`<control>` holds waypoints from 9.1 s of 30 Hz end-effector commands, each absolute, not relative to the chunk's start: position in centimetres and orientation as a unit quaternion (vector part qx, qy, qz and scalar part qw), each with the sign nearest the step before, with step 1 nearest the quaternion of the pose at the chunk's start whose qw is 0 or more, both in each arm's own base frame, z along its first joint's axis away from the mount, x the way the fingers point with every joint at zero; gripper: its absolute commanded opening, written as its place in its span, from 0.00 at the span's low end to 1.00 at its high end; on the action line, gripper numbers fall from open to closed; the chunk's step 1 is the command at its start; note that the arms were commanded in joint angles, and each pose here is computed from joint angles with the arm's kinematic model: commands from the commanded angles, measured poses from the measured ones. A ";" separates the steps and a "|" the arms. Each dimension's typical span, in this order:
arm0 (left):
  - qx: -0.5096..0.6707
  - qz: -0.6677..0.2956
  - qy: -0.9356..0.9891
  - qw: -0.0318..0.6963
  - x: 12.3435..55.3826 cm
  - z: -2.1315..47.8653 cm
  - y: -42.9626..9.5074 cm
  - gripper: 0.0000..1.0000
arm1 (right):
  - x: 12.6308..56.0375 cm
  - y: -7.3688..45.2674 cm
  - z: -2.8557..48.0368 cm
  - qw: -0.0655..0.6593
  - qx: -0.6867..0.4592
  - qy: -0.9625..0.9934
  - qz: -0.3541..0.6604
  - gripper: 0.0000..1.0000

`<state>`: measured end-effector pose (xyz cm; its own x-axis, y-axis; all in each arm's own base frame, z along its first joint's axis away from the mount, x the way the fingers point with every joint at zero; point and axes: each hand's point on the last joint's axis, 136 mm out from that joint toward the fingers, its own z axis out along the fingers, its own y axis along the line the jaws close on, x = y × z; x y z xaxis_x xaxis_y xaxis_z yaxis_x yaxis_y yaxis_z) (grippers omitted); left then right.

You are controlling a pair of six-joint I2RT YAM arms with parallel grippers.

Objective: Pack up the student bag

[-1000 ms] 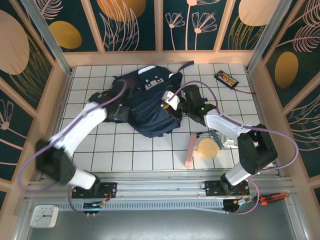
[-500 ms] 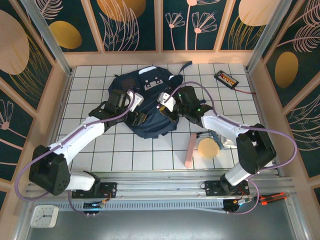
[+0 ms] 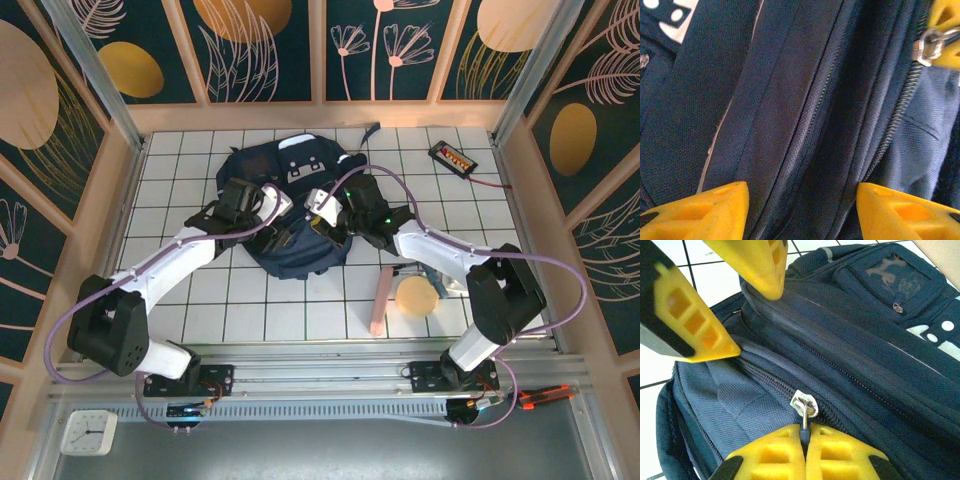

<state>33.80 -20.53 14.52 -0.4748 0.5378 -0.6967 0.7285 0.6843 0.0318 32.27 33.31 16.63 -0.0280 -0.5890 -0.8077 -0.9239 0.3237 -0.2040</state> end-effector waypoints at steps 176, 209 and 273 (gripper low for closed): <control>0.183 0.029 0.906 0.380 42.5 20.5 -19.1 0.45 | 42.3 39.6 29.5 0.195 0.057 0.785 0.585 0.00; 0.212 -0.040 0.893 0.394 41.6 21.6 -19.5 0.00 | 17.5 16.9 7.3 -0.034 0.125 0.990 0.049 0.74; 0.141 -0.175 0.863 0.451 44.4 28.2 -23.4 0.00 | 46.0 39.2 17.0 0.139 0.080 0.893 0.420 0.61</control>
<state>42.71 -21.68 22.28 -0.7042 0.1583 -0.6922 0.3418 0.9300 -0.1351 47.31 39.76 12.97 -0.9452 0.3017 -0.1248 0.0924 0.6137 0.7841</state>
